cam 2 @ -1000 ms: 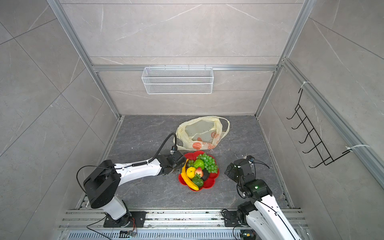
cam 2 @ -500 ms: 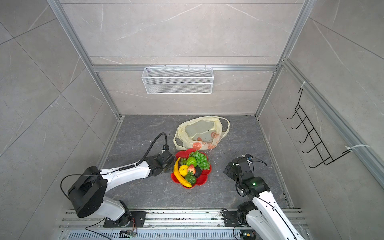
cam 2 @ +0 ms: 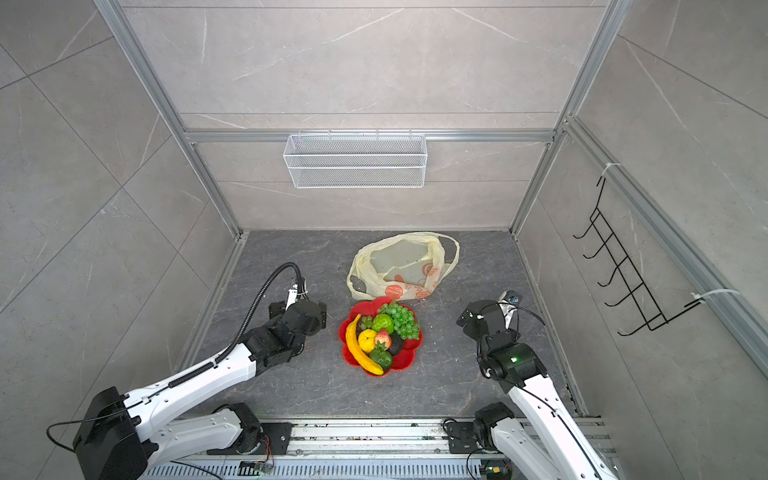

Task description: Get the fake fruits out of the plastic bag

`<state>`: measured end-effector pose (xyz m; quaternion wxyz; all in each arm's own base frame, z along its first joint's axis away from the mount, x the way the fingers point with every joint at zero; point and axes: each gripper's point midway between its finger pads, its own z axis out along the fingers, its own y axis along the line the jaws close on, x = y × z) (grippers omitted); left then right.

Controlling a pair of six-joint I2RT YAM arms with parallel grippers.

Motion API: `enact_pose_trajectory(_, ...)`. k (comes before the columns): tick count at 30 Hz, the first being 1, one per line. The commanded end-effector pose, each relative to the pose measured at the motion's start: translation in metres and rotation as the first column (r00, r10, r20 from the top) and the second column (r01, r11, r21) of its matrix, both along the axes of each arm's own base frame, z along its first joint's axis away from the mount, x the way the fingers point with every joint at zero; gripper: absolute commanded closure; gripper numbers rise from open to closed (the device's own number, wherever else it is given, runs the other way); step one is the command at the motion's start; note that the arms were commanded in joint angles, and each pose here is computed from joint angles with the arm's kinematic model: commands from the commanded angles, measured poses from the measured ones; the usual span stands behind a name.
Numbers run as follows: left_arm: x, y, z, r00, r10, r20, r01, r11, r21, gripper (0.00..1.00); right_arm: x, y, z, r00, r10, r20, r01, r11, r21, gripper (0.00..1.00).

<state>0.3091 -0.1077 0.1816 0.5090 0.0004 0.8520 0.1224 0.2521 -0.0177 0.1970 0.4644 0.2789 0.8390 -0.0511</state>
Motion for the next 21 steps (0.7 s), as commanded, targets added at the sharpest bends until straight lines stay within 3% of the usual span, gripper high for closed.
enact_pose_trajectory(1, 0.024, 0.04, 0.027, 0.983, 0.153, 0.102, -0.165, 0.978, 0.13, 0.0, 0.017, -0.025, 0.017, 0.993, -0.071, 0.089, 0.09, 0.969, -0.231, 0.0)
enact_pose_trajectory(6, 0.043, 0.083, 0.004, 0.967, 0.224, 0.121, -0.244, 0.95, 0.194, 0.0, 0.042, -0.029, -0.009, 0.995, -0.086, 0.055, 0.101, 0.917, -0.386, 0.0)
enact_pose_trajectory(11, 0.05, 0.122, -0.038, 0.961, 0.262, 0.088, -0.275, 0.939, 0.206, 0.0, 0.073, -0.009, -0.053, 0.998, 0.065, 0.006, -0.057, 0.912, -0.406, 0.0)
enact_pose_trajectory(15, 0.056, 0.138, -0.061, 0.964, 0.237, 0.121, -0.251, 0.962, 0.109, 0.0, 0.088, -0.003, -0.077, 0.993, 0.116, -0.004, -0.107, 0.899, -0.425, 0.0)
enact_pose_trajectory(18, 0.059, 0.142, -0.058, 0.964, 0.213, 0.16, -0.227, 0.971, 0.079, 0.0, 0.096, 0.001, -0.075, 0.988, 0.151, 0.028, -0.124, 0.893, -0.432, 0.0)
enact_pose_trajectory(21, 0.06, 0.143, -0.065, 0.96, 0.167, 0.225, -0.167, 0.986, -0.021, 0.01, 0.101, 0.007, -0.072, 0.974, 0.212, 0.073, -0.159, 0.884, -0.439, 0.0)
